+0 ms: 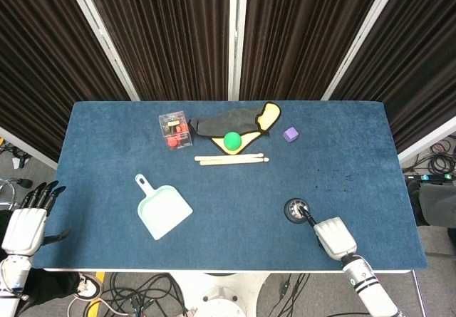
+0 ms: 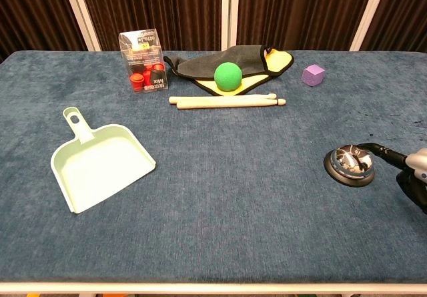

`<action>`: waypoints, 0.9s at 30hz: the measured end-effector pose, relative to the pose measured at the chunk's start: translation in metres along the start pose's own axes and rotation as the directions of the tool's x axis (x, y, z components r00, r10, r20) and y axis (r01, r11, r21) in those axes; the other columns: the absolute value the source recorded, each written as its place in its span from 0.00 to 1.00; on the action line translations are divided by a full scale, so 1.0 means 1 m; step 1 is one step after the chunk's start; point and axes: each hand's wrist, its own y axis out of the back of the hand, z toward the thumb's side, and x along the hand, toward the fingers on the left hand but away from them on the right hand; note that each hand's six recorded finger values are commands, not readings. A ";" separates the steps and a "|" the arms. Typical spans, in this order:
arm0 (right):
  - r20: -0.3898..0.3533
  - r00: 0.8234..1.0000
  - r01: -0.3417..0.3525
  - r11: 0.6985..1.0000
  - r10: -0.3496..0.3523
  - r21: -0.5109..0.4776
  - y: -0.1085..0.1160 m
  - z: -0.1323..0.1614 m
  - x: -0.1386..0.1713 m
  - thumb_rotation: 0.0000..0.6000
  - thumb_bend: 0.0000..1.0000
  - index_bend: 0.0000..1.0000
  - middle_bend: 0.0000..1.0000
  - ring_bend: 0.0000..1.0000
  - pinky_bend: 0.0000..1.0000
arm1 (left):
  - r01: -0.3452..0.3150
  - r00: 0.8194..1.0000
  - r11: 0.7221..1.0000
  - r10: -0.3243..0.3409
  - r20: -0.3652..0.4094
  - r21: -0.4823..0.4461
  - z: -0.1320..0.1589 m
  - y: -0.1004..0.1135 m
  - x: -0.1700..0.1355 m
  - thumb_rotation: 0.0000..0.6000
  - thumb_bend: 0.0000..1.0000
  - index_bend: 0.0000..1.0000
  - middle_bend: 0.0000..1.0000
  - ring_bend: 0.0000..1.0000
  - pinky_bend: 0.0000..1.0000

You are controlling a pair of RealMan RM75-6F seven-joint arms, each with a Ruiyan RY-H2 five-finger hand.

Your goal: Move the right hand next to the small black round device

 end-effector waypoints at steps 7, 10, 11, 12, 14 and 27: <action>-0.002 0.998 0.069 0.998 -0.070 -0.012 0.017 0.001 0.002 1.00 1.00 0.00 0.91 0.90 0.83 | -0.004 1.000 1.000 0.004 0.006 -0.002 0.002 0.001 0.001 1.00 0.09 0.14 0.05 0.00 0.14; -0.003 0.998 0.059 0.998 -0.059 -0.009 0.014 0.001 0.002 1.00 1.00 0.00 0.91 0.90 0.83 | -0.003 1.000 1.000 0.003 0.005 -0.001 0.001 0.001 0.000 1.00 0.09 0.14 0.05 0.00 0.14; -0.001 0.999 0.046 0.999 -0.046 -0.007 0.011 0.000 0.002 1.00 1.00 0.00 0.91 0.90 0.83 | -0.003 1.000 1.000 0.003 0.004 -0.001 0.001 0.001 0.000 1.00 0.09 0.14 0.05 0.00 0.14; 0.001 0.999 0.035 0.999 -0.035 -0.006 0.009 0.000 0.002 1.00 1.00 0.00 0.91 0.90 0.83 | -0.003 1.000 1.000 0.003 0.003 -0.002 0.001 0.001 0.000 1.00 0.09 0.14 0.05 0.00 0.14; 0.010 1.000 0.012 1.000 -0.012 -0.003 0.003 -0.002 0.001 1.00 1.00 0.00 0.91 0.90 0.83 | -0.003 1.000 1.000 0.003 0.001 -0.002 0.000 0.001 0.000 1.00 0.09 0.14 0.05 0.00 0.14; 0.015 0.990 0.138 0.990 -0.137 -0.024 0.036 -0.003 0.005 1.00 1.00 0.00 0.91 0.90 0.83 | -0.007 1.000 1.000 0.007 0.003 -0.005 0.000 0.001 0.000 1.00 0.09 0.14 0.05 0.00 0.14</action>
